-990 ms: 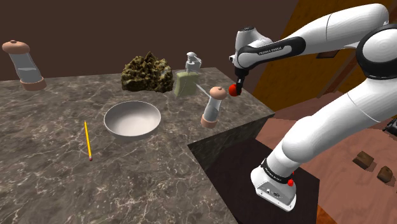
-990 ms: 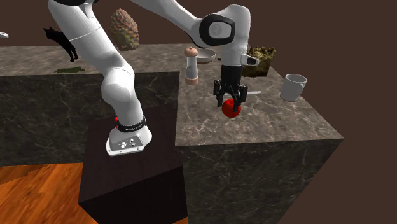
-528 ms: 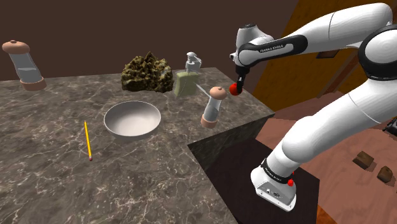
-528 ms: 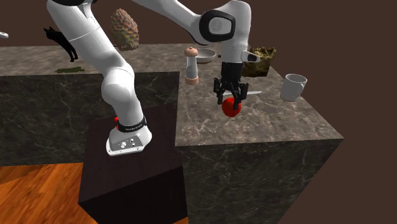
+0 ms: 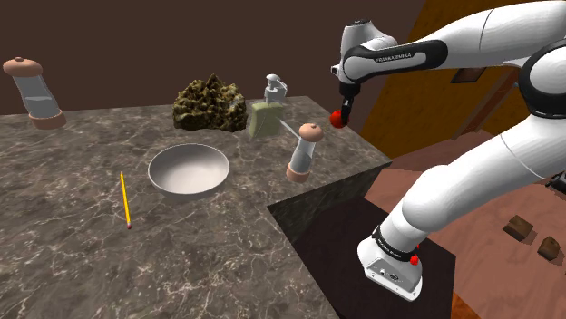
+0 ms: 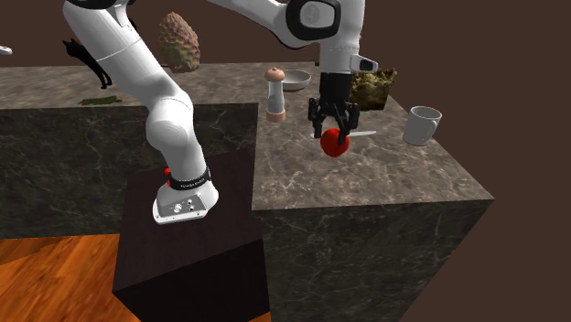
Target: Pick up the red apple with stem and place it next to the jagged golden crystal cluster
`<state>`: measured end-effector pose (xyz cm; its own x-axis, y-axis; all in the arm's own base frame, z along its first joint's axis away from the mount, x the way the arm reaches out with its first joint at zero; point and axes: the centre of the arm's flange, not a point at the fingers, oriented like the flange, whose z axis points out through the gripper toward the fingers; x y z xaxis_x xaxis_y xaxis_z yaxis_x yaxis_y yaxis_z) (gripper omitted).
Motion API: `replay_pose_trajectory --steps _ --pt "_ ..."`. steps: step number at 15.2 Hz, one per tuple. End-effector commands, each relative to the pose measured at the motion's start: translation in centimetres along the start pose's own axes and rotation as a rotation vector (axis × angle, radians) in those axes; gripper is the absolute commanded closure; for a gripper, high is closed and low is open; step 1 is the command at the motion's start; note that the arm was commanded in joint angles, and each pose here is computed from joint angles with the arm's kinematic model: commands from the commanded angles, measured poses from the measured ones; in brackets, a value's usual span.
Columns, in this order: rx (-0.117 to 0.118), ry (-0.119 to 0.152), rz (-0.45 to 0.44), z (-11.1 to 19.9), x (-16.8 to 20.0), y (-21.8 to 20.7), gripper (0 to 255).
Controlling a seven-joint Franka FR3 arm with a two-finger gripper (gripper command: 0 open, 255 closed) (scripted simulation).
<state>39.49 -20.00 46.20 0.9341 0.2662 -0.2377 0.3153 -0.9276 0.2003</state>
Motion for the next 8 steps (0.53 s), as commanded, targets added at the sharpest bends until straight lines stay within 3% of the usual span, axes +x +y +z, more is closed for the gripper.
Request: replay_pose_trajectory --steps 1,8 --pt "0.0 0.0 0.0 -1.1 -0.3 0.3 255" --pt "0.0 0.0 0.0 -4.6 -1.2 1.0 255"
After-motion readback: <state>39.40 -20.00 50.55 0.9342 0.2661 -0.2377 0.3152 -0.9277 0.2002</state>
